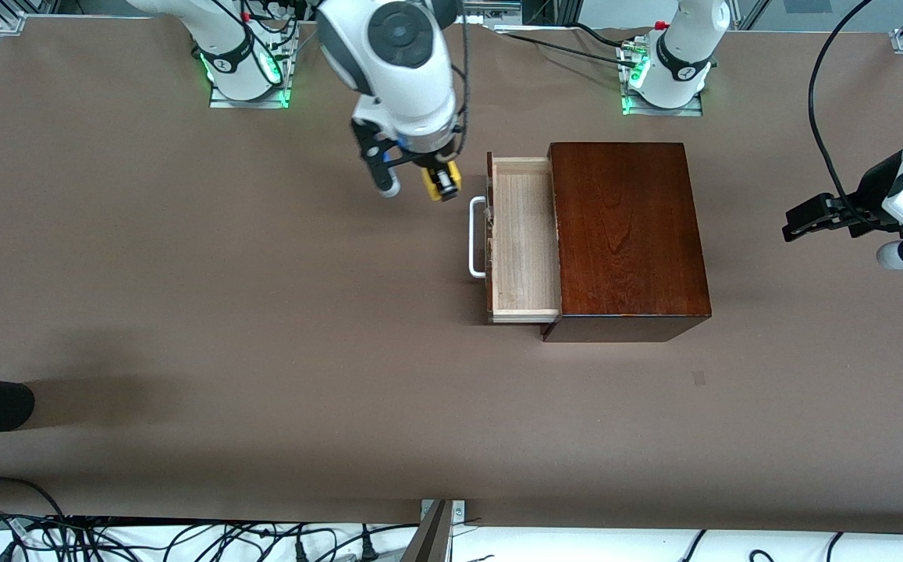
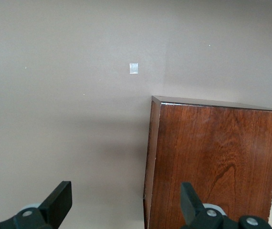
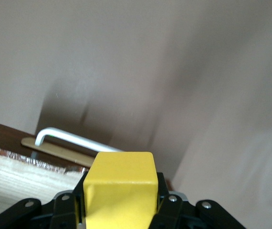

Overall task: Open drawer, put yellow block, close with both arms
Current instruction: 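Carry the yellow cube over the open drawer with the right gripper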

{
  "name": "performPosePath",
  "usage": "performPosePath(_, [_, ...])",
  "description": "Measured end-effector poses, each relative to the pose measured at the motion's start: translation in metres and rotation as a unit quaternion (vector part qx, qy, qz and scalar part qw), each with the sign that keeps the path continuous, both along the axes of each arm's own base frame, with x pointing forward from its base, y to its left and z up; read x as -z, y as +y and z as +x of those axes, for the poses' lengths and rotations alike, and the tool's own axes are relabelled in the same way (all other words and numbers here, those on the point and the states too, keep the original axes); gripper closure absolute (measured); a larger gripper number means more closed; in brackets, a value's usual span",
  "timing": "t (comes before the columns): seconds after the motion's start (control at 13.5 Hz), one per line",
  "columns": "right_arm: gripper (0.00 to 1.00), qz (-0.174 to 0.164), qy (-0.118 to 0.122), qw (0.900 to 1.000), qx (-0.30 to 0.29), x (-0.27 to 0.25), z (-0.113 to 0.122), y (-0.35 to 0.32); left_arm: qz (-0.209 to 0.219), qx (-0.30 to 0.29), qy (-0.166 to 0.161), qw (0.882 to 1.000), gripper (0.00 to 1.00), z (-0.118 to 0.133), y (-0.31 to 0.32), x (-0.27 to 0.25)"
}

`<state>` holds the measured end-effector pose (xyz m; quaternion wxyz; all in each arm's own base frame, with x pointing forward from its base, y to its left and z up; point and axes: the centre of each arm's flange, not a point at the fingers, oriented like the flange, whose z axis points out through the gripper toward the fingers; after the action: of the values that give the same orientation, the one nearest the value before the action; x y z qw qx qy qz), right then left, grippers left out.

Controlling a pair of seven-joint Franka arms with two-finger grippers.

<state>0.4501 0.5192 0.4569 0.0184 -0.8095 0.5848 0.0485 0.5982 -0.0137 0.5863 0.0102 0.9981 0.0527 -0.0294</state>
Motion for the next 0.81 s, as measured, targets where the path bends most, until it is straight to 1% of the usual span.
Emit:
performPosePath(0.07, [0.44, 0.004, -0.004, 1.0, 0.027, 0.005, -0.008, 0.013, 0.0, 0.0, 0.0, 1.0, 0.0, 0.0, 0.0, 0.0])
performPosePath(0.22, [0.44, 0.01, -0.002, 0.997, 0.071, 0.012, -0.018, 0.036, 0.0, 0.0, 0.0, 1.0, 0.0, 0.0, 0.0, 0.0])
performPosePath(0.44, [0.44, 0.015, -0.008, 0.992, 0.123, 0.026, -0.024, 0.073, 0.0, 0.0, 0.0, 1.0, 0.0, 0.0, 0.0, 0.0])
performPosePath(0.67, [0.44, 0.024, -0.013, 0.99, 0.142, 0.049, -0.029, 0.099, 0.0, 0.0, 0.0, 1.0, 0.0, 0.0, 0.0, 0.0])
performPosePath(0.81, [0.44, 0.015, -0.01, 0.99, 0.141, 0.075, -0.032, 0.107, 0.0, 0.0, 0.0, 1.0, 0.0, 0.0, 0.0, 0.0])
